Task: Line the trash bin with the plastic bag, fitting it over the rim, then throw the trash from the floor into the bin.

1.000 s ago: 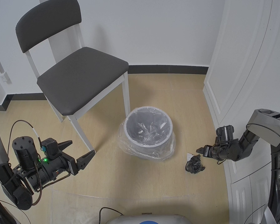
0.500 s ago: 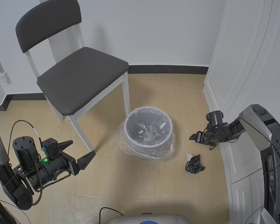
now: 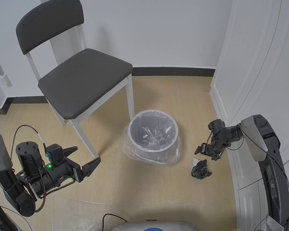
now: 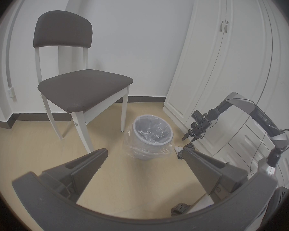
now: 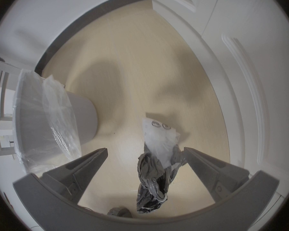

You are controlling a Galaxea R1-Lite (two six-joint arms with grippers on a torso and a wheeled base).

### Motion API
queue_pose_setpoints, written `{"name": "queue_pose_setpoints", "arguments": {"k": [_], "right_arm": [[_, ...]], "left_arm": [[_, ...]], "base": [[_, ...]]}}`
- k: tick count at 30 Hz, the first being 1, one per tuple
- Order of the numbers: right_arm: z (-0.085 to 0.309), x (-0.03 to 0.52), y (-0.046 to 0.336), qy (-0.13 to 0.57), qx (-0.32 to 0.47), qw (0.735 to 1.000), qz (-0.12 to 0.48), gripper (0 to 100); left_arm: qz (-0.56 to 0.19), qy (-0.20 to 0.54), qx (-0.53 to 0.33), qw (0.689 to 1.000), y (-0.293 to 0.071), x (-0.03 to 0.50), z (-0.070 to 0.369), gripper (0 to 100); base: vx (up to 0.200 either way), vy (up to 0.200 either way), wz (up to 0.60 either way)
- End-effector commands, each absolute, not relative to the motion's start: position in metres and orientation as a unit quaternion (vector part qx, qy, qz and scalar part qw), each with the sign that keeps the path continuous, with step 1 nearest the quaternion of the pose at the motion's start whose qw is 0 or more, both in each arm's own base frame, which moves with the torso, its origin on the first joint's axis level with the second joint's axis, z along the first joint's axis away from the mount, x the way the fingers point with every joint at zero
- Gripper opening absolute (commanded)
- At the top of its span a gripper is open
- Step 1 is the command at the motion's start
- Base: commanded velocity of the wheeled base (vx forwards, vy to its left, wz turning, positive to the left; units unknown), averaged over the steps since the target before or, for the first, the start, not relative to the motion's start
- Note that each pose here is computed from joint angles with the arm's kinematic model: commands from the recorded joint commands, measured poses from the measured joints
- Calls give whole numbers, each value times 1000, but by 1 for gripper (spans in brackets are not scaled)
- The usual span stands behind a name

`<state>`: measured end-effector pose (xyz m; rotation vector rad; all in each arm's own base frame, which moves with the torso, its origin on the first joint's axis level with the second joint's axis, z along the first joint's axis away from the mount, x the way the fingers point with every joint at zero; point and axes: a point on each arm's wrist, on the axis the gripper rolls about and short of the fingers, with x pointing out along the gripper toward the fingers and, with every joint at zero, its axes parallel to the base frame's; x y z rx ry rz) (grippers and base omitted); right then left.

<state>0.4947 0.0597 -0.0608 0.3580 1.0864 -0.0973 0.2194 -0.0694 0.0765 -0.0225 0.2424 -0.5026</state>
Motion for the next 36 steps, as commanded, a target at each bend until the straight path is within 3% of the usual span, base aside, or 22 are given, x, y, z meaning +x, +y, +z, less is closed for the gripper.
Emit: {"name": "queue_pose_setpoints", "arguments": {"k": [1,3,6,36], "right_arm": [[-72,500,61,532,175,827,-45,100],[-87,498,60,545,173,818,-50,100],[-101,501,60,531,165,830,-47,100],[-103,498,63,544,157,823,-43,100]], "left_arm": [[-249,122,-11,961,-70,220,75,100],[-250,121,-11,961,-71,220,76,100],[-250,122,-11,960,-70,220,75,100],[-258,128,-10,958,-74,218,73,100]], "base": [[0,0,0],[0,0,0],[0,0,0],[0,0,0]]}}
